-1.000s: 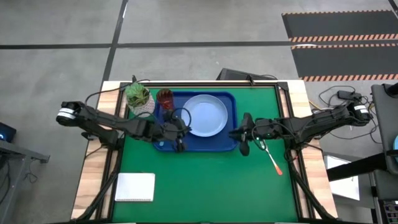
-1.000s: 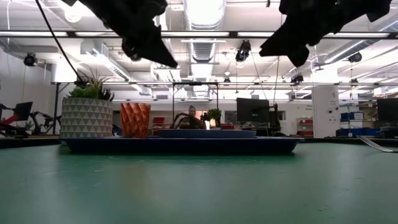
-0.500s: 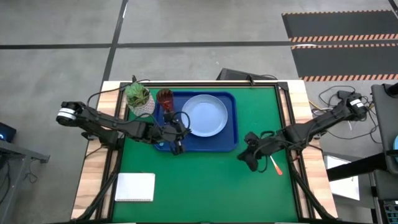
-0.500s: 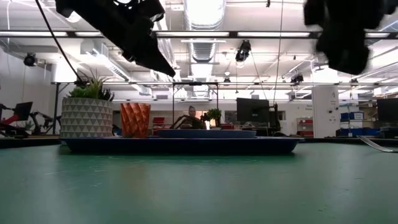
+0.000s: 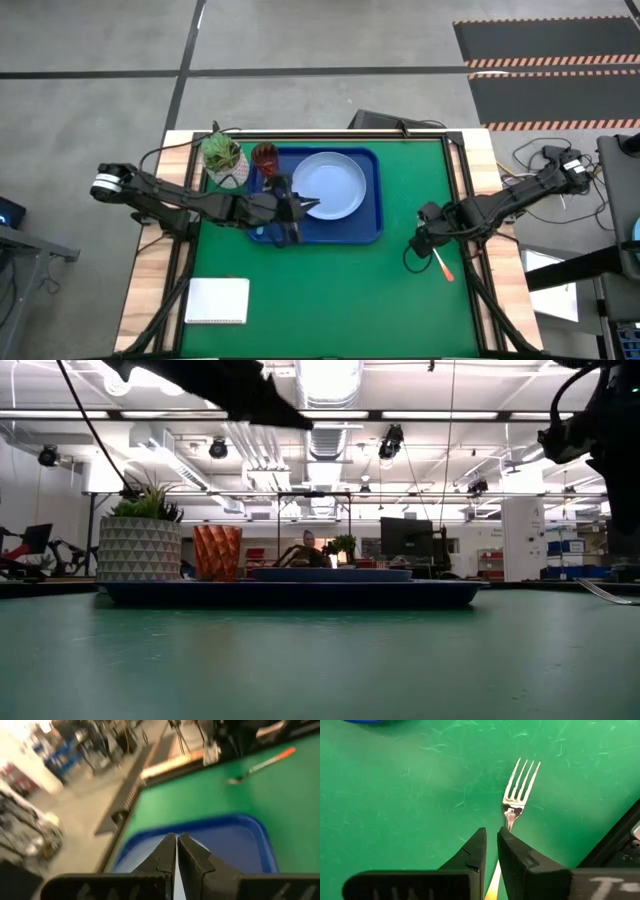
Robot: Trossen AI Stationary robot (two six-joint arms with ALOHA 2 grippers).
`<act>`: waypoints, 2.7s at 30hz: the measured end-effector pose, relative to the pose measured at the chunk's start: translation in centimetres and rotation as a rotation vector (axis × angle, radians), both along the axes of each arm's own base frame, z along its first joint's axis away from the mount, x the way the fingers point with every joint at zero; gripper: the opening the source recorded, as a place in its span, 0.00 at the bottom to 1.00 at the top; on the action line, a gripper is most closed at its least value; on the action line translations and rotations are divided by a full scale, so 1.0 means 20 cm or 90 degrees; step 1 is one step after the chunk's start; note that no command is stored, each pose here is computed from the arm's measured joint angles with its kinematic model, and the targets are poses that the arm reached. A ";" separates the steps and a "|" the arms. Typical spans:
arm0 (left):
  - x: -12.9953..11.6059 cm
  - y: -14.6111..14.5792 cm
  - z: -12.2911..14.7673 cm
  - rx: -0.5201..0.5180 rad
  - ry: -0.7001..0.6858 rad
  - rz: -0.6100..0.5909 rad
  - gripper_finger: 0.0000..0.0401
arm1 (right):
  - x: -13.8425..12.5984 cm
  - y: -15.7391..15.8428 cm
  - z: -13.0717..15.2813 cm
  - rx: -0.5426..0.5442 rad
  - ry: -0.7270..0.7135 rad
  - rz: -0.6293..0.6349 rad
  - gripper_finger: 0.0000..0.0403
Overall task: Pick and place plate/cup/fork/spoon on tray
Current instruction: Put the orange fork on the blue tray to the right of the blue plate
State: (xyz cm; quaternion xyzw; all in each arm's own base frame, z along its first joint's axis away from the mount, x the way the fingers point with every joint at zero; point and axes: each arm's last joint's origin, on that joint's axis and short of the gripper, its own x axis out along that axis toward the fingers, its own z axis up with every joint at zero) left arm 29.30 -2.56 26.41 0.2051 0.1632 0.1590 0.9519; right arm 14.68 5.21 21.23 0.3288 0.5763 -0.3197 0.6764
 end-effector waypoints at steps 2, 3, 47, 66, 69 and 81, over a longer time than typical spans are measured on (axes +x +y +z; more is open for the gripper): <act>0.00 0.01 0.03 0.027 -0.014 -0.006 0.00 | 0.00 0.00 0.01 0.001 -0.002 0.001 0.09; 0.00 0.01 0.03 0.035 -0.018 -0.006 0.00 | 0.00 0.00 0.01 0.001 -0.004 0.000 0.09; -0.02 0.04 -0.01 0.007 -0.010 0.013 0.00 | 0.07 -0.04 -0.42 0.061 0.190 0.052 0.27; -0.01 0.04 -0.01 0.005 -0.017 0.014 0.00 | 0.10 -0.04 -0.14 0.055 -0.019 0.058 0.03; -0.01 0.04 -0.01 0.004 -0.017 0.014 0.00 | 0.11 -0.05 -0.07 0.001 -0.089 0.064 0.03; -0.01 0.03 0.02 -0.029 -0.059 0.020 0.00 | 0.33 -0.05 0.09 -0.290 -0.507 0.166 0.03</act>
